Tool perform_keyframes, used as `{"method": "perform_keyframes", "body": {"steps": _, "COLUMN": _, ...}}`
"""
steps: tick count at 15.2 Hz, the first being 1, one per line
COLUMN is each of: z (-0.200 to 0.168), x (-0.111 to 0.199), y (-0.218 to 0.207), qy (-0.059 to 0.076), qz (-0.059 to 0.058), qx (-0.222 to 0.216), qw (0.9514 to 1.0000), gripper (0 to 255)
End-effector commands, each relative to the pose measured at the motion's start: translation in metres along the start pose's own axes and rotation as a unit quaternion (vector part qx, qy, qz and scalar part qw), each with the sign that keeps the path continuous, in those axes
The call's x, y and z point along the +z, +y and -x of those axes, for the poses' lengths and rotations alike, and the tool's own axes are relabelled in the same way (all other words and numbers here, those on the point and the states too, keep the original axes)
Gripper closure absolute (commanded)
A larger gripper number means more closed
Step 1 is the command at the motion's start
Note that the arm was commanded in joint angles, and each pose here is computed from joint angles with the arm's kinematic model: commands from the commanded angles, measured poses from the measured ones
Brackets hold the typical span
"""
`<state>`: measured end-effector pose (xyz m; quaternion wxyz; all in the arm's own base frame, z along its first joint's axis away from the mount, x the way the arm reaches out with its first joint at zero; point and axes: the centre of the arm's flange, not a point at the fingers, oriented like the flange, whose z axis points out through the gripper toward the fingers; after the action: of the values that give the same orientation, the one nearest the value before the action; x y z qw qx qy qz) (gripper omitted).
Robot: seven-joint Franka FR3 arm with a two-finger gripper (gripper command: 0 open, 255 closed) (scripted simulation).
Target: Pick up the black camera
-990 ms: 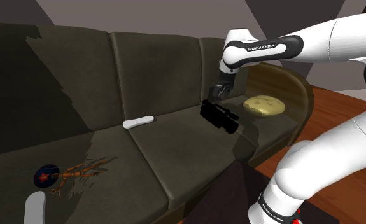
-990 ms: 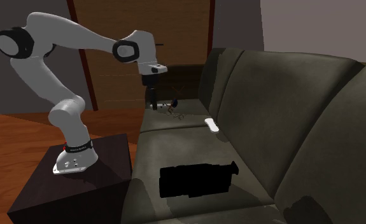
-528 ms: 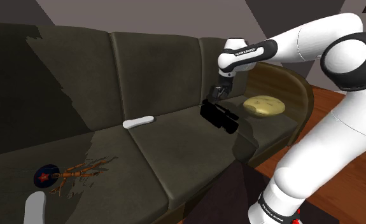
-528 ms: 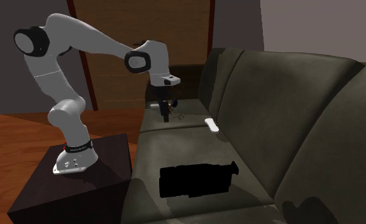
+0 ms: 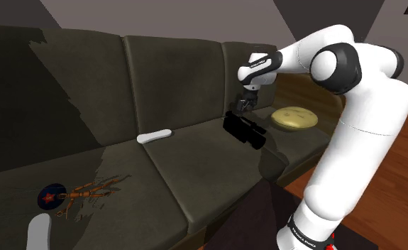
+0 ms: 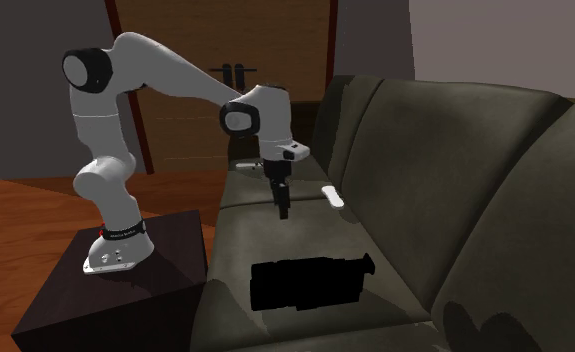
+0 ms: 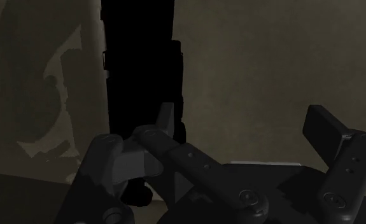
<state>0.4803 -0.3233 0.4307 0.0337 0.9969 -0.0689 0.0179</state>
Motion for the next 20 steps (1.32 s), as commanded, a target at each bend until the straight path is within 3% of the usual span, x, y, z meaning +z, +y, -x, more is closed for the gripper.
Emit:
{"method": "perform_keyframes", "body": {"steps": 1, "z": -0.011, "x": 0.015, "y": 0.023, "qy": -0.001, "qz": 0.000, "qx": 0.006, "qw": 1.0000, "gripper": 0}}
{"method": "perform_keyframes", "body": {"steps": 10, "z": -0.060, "x": 0.078, "y": 0.113, "qy": -0.006, "qz": -0.003, "qx": 0.032, "qw": 0.9995, "gripper": 0}}
{"method": "perform_keyframes", "body": {"steps": 20, "z": -0.060, "x": 0.120, "y": 0.114, "qy": -0.007, "qz": -0.003, "qx": 0.033, "qw": 0.9994, "gripper": 0}}
